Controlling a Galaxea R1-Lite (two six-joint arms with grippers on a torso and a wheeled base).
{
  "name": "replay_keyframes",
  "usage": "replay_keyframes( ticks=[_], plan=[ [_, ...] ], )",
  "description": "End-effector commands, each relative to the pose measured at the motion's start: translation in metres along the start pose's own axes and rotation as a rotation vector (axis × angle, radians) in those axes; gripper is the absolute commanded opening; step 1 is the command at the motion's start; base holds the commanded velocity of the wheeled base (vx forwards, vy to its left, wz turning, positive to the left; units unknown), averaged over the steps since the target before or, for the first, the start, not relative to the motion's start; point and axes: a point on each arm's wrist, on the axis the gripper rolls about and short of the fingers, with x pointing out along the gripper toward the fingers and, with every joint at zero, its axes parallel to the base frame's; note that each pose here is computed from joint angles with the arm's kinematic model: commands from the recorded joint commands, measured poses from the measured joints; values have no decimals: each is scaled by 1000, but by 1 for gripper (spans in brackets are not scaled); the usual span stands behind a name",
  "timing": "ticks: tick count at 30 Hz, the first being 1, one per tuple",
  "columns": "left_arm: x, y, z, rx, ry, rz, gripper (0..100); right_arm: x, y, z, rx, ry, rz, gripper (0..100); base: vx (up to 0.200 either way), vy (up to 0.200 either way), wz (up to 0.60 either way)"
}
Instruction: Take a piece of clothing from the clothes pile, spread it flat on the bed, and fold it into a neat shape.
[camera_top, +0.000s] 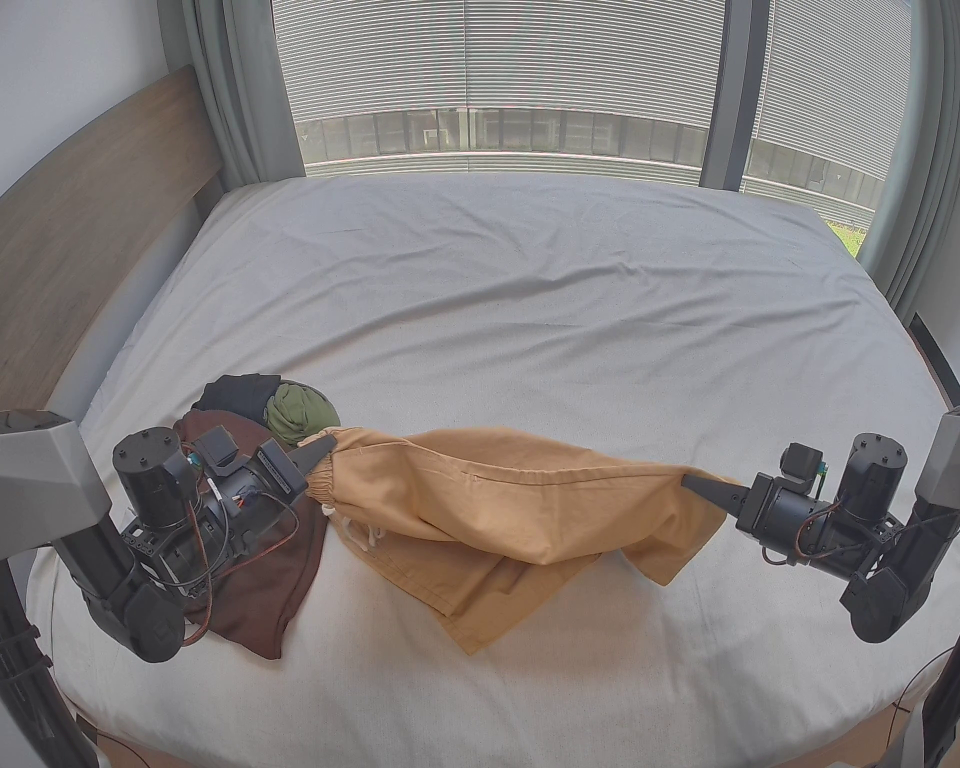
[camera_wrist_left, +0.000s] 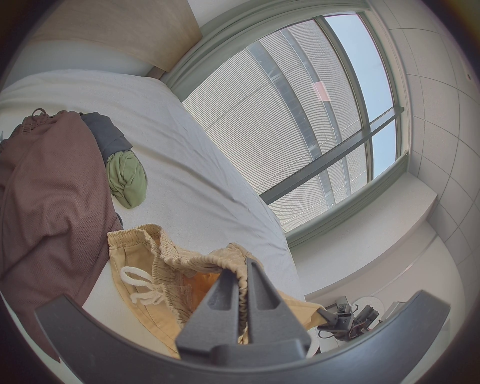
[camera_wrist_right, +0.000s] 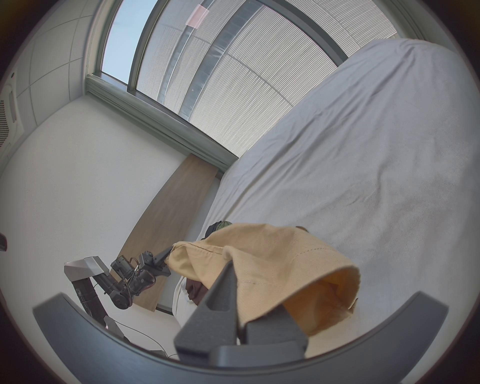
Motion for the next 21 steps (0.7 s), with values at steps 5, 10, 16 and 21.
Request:
replay_keyframes(
  ticks=[5,10,16,21],
  plan=[
    [-11,-14,6,9,-4,-16,0,-9,10,20,-43,-82,26,0,0,0,0],
    [-14,-18,9,-2,23,13,0,-16,12,33,-65,-135,26,0,0,0,0],
    [-14,-18,11,-1,15,15,0,-21,12,47,-86,-187,25,0,0,0,0],
    [-13,-15,9,-5,21,25,0,-22,12,49,-90,-195,25,0,0,0,0]
  ],
)
